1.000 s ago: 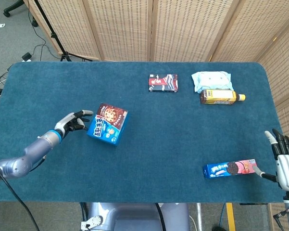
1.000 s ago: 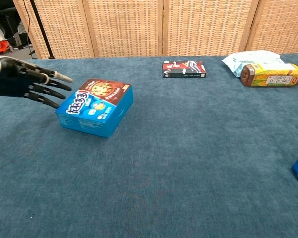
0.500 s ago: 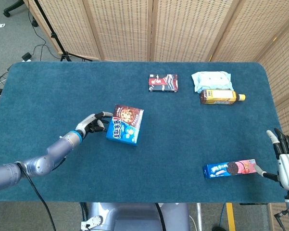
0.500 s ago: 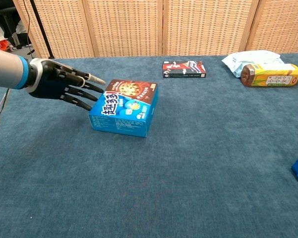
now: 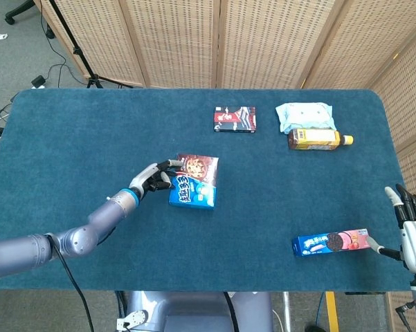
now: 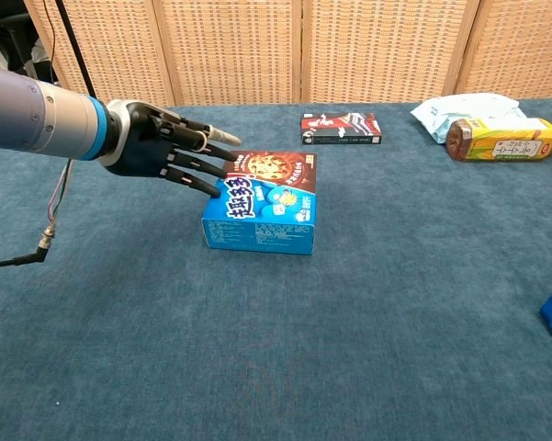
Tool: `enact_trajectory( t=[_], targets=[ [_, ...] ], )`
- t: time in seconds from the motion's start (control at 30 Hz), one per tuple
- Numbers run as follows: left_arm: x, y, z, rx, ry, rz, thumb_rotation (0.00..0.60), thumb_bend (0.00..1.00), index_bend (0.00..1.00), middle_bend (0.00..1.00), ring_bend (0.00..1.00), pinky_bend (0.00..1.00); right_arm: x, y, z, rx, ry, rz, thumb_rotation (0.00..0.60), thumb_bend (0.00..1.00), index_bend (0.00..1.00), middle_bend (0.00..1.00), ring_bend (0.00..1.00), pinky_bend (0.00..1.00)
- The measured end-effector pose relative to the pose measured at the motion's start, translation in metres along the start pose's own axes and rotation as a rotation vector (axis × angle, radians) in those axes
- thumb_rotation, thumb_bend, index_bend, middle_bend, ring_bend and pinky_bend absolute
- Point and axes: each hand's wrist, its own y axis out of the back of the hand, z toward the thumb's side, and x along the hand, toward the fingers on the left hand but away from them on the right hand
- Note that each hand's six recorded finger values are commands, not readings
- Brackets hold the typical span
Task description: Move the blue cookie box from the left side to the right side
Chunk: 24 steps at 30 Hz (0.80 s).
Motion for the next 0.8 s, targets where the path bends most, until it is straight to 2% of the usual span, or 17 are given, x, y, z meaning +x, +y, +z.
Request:
enact_trajectory(
  t=[0.1,0.17,0.2,0.23,0.27,0.3,0.33,0.4,0.47,0.6,0.7,0.8],
  targets=[
    [-0.003,0.003,0.002,-0.031,-0.017,0.011,0.6,1.0,0.2,0.14,0.14,0.31,0.0,0.0,-0.001,0.0,-0.002,0.003,0.6,0.0,0.0,0.0,0.0,0.0],
    [-0.009,0.008,0.005,-0.044,-0.039,0.025,0.6,0.98,0.13,0.05,0.06,0.21,-0.001,-0.001,-0.001,0.001,-0.002,0.006,0.6,0.0,0.0,0.0,0.0,0.0],
    [-0.013,0.013,0.006,-0.043,-0.055,0.035,0.6,0.89,0.07,0.01,0.02,0.12,-0.001,-0.001,-0.001,0.002,-0.001,0.007,0.6,0.0,0.0,0.0,0.0,0.0],
    [-0.016,0.016,0.007,-0.039,-0.068,0.043,0.6,0.8,0.04,0.0,0.0,0.07,-0.001,-0.002,0.0,0.002,0.0,0.008,0.6,0.0,0.0,0.0,0.0,0.0],
    [-0.021,0.02,0.008,-0.03,-0.082,0.052,0.6,0.6,0.01,0.0,0.0,0.02,-0.001,-0.002,0.0,0.004,0.0,0.008,0.6,0.0,0.0,0.0,0.0,0.0],
    [-0.027,0.026,0.008,-0.01,-0.1,0.065,0.6,0.37,0.0,0.0,0.0,0.0,-0.001,-0.002,0.0,0.005,0.002,0.008,0.6,0.0,0.0,0.0,0.0,0.0],
    [-0.032,0.032,0.009,0.012,-0.114,0.078,0.6,0.18,0.0,0.0,0.0,0.0,-0.001,-0.003,0.001,0.006,0.004,0.009,0.6,0.0,0.0,0.0,0.0,0.0],
    [-0.046,0.048,0.009,0.086,-0.145,0.119,0.6,0.01,0.0,0.0,0.0,0.0,0.0,-0.003,0.002,0.006,0.01,0.011,0.6,0.0,0.0,0.0,0.0,0.0],
    [-0.059,0.064,0.009,0.162,-0.175,0.168,0.6,0.0,0.0,0.0,0.0,0.0,0.0,-0.003,0.005,0.004,0.025,0.009,0.6,0.0,0.0,0.0,0.0,0.0],
    [-0.089,0.099,0.002,0.304,-0.234,0.318,0.6,0.0,0.0,0.0,0.0,0.0,0.001,-0.003,0.013,0.004,0.065,0.002,0.6,0.0,0.0,0.0,0.0,0.0],
    [-0.119,0.127,-0.013,0.418,-0.249,0.445,0.6,0.0,0.0,0.0,0.0,0.0,-0.002,-0.001,0.023,0.006,0.114,0.001,0.6,0.0,0.0,0.0,0.0,0.0],
    [-0.154,0.15,-0.036,0.529,-0.23,0.561,0.6,0.0,0.0,0.0,0.0,0.0,-0.01,0.006,0.039,0.014,0.188,-0.003,0.6,0.01,0.03,0.0,0.0,0.0]
  ],
)
